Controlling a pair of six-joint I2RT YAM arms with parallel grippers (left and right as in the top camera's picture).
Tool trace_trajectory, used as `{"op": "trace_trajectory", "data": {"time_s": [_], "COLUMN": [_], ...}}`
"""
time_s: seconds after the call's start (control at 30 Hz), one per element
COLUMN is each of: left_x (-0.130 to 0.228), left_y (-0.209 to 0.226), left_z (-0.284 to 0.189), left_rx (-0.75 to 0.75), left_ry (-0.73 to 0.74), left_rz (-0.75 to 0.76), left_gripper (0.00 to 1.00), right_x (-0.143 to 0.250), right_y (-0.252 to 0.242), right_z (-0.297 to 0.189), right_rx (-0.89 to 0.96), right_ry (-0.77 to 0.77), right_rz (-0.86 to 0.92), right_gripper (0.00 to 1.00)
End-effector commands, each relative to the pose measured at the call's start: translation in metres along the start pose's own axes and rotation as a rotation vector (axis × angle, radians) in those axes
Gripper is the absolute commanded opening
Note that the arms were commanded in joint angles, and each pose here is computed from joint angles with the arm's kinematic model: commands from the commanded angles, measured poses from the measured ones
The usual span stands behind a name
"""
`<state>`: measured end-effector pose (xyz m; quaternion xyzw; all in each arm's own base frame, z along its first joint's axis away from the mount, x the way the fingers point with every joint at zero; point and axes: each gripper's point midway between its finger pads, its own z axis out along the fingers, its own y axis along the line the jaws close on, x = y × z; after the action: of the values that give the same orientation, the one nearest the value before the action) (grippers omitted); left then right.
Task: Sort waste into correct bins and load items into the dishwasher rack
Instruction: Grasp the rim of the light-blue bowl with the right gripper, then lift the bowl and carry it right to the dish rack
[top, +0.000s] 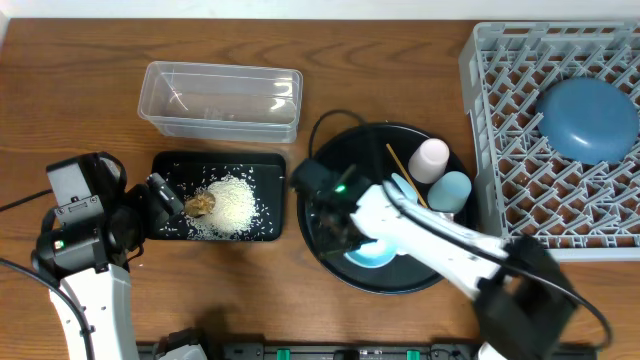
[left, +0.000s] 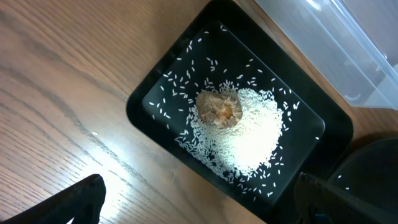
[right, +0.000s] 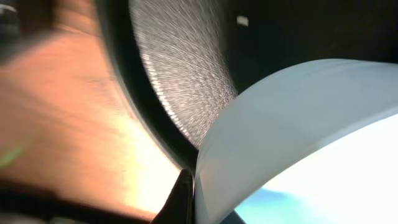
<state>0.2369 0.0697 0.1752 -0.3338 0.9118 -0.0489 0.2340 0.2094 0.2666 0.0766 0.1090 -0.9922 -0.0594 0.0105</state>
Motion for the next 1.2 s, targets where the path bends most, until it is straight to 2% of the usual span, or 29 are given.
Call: {"op": "trace_trajectory", "data": {"time_s": [0.0, 0.1, 0.3, 0.5, 0.6, 0.7, 0.9, 1.03, 1.17], "left_x": [-0.006, -0.006, -0.006, -0.006, -0.006, -0.006, -0.006, -0.006, -0.006], "left_y": [-0.001, -0.001, -0.001, -0.001, -0.001, -0.001, -0.001, -0.001, -0.001], "left_z": [-0.005, -0.005, -0.005, -0.005, -0.005, -0.005, -0.005, -0.005, -0.005], "left_rx": [0.002, 0.002, 0.002, 0.002, 0.002, 0.001, 0.001, 0.002, 0.002], "left_ry": [-0.02, -0.019, -0.019, -0.019, -0.02, -0.019, -0.019, -0.02, -0.019], "left_rz": [0.017, 0.017, 0.017, 0.017, 0.018, 0.017, 0.017, 0.017, 0.017], "left_gripper": [0.98, 0.98, 0.98, 0.98, 0.98, 0.98, 0.98, 0.98, 0.98], "right_x": [-0.024, -0.044, -0.074, -0.074, -0.071, -0.072, -0.085, -0.095, -0.099], "right_y": [-0.008, -0.033, -0.104, -0.199, -0.237, -0.258, -0.279, -0.292, -0.31], "right_z": [-0.051, -0.095, -0.189, -0.233, -0.24, -0.23, -0.19, -0.175, -0.163], "right_rx": [-0.086, -0.166, -0.462, -0.677, -0.769, -0.838, -0.95, -1.019, -1.012], "right_ry": [-0.127, -0.238, -0.507, -0.696, -0.758, -0.755, -0.67, -0.675, -0.688], "right_rz": [-0.042, -0.016, -0.017, 0.104, 0.162, 0.217, 0.291, 0.313, 0.343], "right_gripper": [0.01, 0.01, 0.01, 0.01, 0.01, 0.01, 0.01, 0.01, 0.01]}}
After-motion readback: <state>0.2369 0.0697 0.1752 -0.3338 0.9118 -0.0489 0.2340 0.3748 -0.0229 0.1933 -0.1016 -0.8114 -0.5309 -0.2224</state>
